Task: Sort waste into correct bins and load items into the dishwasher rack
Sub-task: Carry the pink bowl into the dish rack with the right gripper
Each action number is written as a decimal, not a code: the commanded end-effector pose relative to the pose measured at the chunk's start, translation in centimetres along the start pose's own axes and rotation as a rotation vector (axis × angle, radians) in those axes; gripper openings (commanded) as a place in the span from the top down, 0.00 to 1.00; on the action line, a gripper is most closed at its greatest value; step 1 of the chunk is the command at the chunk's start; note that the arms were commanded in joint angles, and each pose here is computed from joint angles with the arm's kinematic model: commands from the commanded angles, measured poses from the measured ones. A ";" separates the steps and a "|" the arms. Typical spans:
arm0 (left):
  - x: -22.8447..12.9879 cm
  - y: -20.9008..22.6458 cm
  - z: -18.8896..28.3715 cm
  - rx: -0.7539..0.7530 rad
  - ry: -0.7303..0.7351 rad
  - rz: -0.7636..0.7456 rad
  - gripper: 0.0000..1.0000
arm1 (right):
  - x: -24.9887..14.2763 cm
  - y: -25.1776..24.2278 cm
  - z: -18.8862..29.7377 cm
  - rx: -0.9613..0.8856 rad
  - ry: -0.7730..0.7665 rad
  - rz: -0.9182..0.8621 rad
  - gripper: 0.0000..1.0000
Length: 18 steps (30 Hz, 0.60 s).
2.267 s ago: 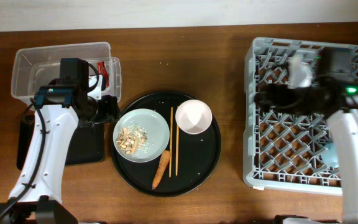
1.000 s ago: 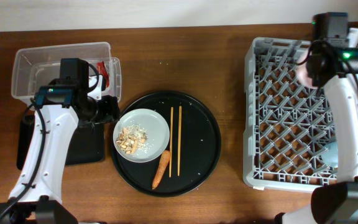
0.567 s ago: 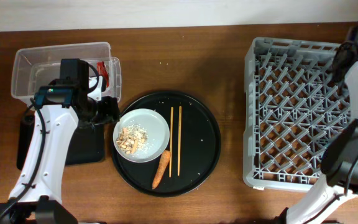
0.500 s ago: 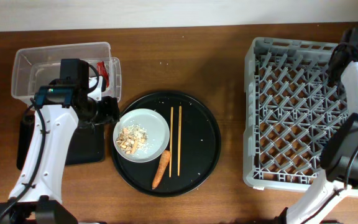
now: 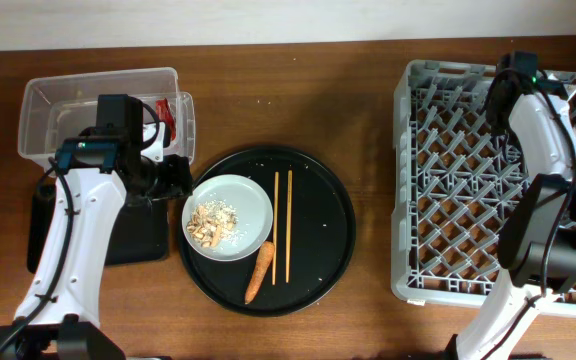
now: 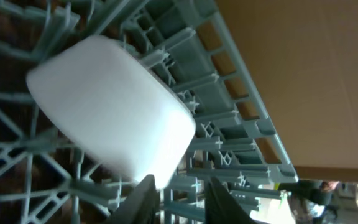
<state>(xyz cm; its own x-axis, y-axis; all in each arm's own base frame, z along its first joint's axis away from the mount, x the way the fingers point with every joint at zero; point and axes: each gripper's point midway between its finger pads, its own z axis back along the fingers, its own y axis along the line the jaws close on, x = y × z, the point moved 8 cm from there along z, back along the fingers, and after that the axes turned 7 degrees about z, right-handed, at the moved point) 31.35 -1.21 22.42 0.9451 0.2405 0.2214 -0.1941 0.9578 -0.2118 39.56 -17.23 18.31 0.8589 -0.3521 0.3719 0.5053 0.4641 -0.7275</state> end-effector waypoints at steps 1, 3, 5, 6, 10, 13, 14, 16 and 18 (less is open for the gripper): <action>0.0 0.1 0.4 -0.002 -0.014 -0.008 0.32 | -0.4 -0.6 1.0 0.073 0.019 -0.008 0.68; 0.0 0.1 0.4 -0.002 -0.014 -0.008 0.30 | -0.5 -2.0 2.5 0.150 0.019 -0.029 0.67; 0.0 0.1 0.4 -0.002 -0.014 -0.008 0.24 | -0.8 -3.9 5.0 0.293 0.012 -0.069 0.55; 0.0 0.1 0.4 -0.001 -0.013 -0.008 0.22 | -1.1 -4.4 6.7 0.440 0.007 -0.058 0.48; 0.0 0.4 0.4 0.029 -0.017 -0.008 0.18 | -4.8 -2.9 17.3 1.055 -0.025 0.145 0.42; -0.1 0.4 0.4 0.030 -0.011 -0.007 0.17 | -8.5 1.1 23.0 1.142 -0.008 0.348 0.42; -0.1 0.4 0.4 0.030 -0.010 -0.007 0.17 | -10.2 2.9 25.2 1.156 -0.008 0.415 0.42; -0.1 0.4 0.4 0.031 -0.010 -0.007 0.17 | -12.9 5.6 28.1 1.166 0.004 0.502 0.41; -0.1 0.4 0.4 0.030 -0.010 -0.007 0.17 | -15.5 8.4 30.3 1.166 0.014 0.577 0.41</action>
<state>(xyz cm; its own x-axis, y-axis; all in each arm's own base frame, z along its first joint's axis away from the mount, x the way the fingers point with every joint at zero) 31.23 -1.01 22.36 0.9462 0.2379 0.2194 -0.1980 0.9618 -0.1890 33.68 13.05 25.91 0.9693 0.1066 0.2217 -0.1381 0.9817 0.1314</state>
